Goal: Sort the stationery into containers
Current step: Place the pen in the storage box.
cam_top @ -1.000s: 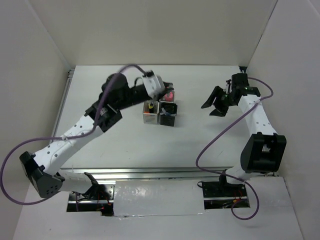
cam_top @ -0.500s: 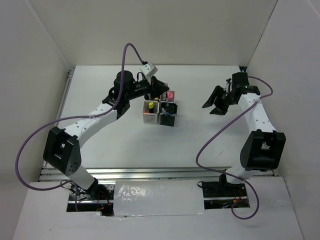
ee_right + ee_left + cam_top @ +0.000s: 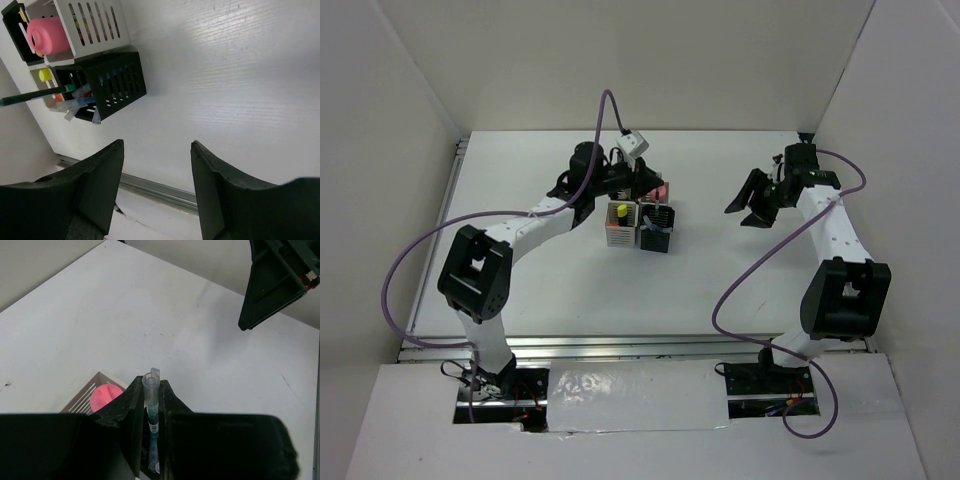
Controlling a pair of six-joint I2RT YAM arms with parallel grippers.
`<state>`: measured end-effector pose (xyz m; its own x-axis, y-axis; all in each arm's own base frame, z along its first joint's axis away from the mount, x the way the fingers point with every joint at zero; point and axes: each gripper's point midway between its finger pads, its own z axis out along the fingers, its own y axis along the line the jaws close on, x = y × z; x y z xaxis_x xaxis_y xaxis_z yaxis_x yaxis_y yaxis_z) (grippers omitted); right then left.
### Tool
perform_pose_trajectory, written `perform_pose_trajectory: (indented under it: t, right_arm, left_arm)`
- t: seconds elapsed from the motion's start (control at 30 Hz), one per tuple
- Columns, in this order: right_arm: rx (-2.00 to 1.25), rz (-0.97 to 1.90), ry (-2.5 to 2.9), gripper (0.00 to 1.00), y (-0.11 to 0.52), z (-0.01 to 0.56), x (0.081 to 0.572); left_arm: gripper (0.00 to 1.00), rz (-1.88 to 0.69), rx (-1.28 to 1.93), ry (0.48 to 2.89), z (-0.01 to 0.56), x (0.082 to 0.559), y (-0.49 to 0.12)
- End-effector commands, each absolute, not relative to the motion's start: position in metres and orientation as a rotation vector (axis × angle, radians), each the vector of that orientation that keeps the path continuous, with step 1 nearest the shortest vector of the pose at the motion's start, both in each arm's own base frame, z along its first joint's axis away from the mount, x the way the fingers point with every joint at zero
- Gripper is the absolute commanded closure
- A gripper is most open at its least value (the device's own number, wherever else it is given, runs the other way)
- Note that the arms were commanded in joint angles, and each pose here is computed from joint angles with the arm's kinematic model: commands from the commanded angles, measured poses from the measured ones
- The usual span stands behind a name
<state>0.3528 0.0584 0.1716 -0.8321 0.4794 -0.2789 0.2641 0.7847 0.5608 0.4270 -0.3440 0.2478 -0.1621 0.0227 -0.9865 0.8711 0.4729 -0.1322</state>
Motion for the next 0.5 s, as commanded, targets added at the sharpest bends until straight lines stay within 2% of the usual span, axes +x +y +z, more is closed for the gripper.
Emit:
perform_pose_trajectory:
  t: [0.0, 0.07, 0.2, 0.3, 0.4, 0.43, 0.47]
  right_arm:
    - [0.490, 0.705, 2.493, 0.37, 0.055, 0.190, 0.367]
    - [0.500, 0.695, 2.496, 0.35, 0.054, 0.189, 0.368]
    - [0.512, 0.662, 2.494, 0.23, 0.051, 0.190, 0.370]
    - [0.513, 0.645, 2.500, 0.20, 0.050, 0.190, 0.371]
    - [0.516, 0.633, 2.505, 0.18, 0.051, 0.190, 0.371]
    - [0.515, 0.629, 2.505, 0.17, 0.050, 0.190, 0.372]
    - [0.517, 0.626, 2.507, 0.16, 0.050, 0.190, 0.372]
  left_arm:
    - [1.00, -0.890, 0.836, 1.454, 0.272, 0.439, -0.350]
    - [1.00, -0.883, 0.840, 1.476, 0.262, 0.440, -0.351]
    - [1.00, -0.859, 0.857, 1.502, 0.242, 0.440, -0.348]
    - [0.97, -0.859, 0.863, 1.534, 0.230, 0.438, -0.347]
    - [0.84, -0.865, 0.866, 1.540, 0.228, 0.436, -0.346]
    - [0.76, -0.867, 0.863, 1.544, 0.227, 0.436, -0.346]
    - [0.71, -0.871, 0.861, 1.544, 0.228, 0.436, -0.347]
